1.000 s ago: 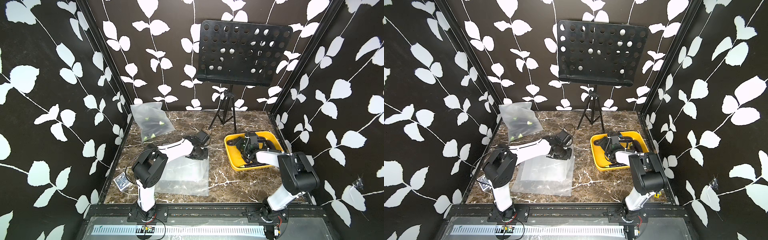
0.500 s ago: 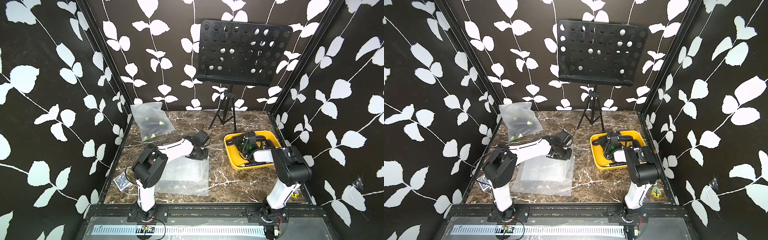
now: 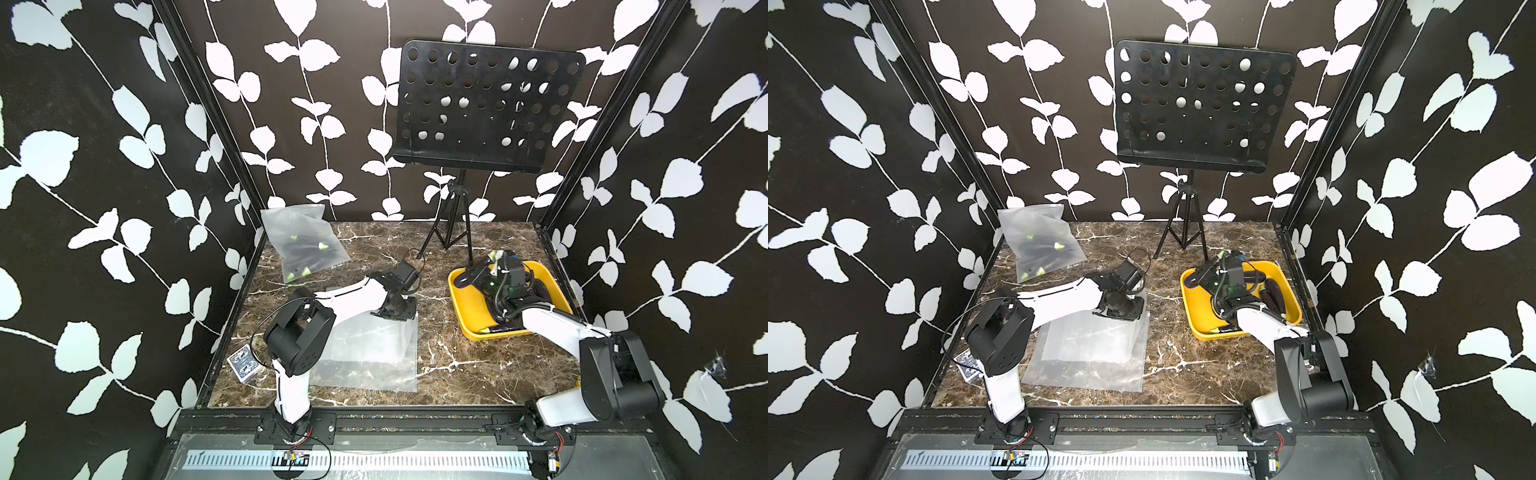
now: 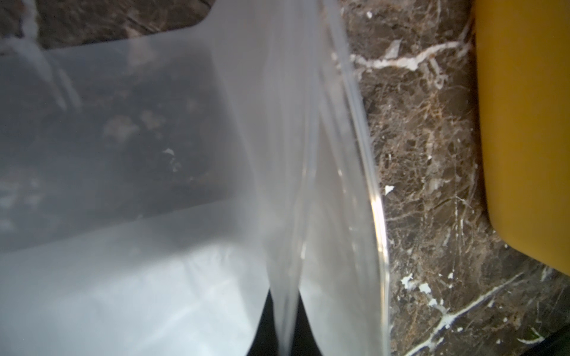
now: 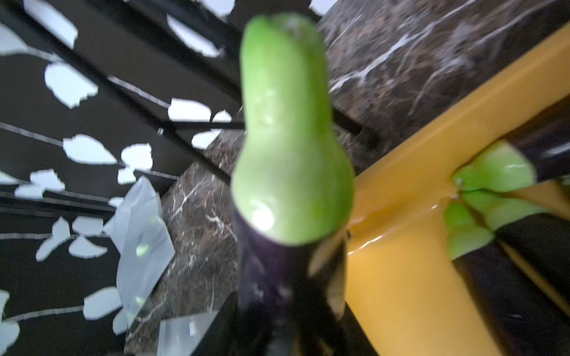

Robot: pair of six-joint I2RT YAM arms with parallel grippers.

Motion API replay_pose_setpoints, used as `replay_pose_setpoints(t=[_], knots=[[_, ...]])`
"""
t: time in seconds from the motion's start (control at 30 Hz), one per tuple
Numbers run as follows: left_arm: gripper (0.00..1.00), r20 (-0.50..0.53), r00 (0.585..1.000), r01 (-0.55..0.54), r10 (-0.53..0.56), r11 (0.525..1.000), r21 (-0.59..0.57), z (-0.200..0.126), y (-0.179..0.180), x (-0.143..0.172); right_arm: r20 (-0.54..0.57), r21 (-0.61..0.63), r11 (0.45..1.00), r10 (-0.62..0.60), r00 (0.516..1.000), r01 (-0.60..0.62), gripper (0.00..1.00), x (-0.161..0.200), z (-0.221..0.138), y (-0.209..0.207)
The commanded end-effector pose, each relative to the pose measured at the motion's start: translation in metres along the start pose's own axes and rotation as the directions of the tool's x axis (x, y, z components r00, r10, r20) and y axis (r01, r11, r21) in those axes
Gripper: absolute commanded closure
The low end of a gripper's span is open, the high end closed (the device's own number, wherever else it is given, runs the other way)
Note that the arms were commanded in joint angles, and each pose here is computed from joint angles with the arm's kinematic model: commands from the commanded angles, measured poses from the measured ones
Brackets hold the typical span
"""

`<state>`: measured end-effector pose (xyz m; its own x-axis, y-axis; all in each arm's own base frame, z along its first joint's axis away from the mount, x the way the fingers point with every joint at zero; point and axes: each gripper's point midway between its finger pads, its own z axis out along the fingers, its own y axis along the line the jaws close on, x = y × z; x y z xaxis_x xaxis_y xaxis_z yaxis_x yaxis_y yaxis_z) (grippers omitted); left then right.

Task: Place the eggplant in a zip-top bag and seal the zipper
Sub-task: Pick up the eggplant from the basket, then place the eggplant in the zipper food storage bag.

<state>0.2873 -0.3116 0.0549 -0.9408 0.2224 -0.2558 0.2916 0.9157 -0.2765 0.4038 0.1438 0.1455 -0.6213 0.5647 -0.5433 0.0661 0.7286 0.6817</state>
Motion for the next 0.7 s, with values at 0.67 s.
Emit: replay_pose_setpoints(t=[0.67], knots=[[1.0,0.063,0.998,0.017,-0.019,0.999,0.037,-0.021,-0.008,-0.005,-0.394,-0.283,0.948,-0.255,0.883,0.147,0.67,0.145,0.028,0.097]])
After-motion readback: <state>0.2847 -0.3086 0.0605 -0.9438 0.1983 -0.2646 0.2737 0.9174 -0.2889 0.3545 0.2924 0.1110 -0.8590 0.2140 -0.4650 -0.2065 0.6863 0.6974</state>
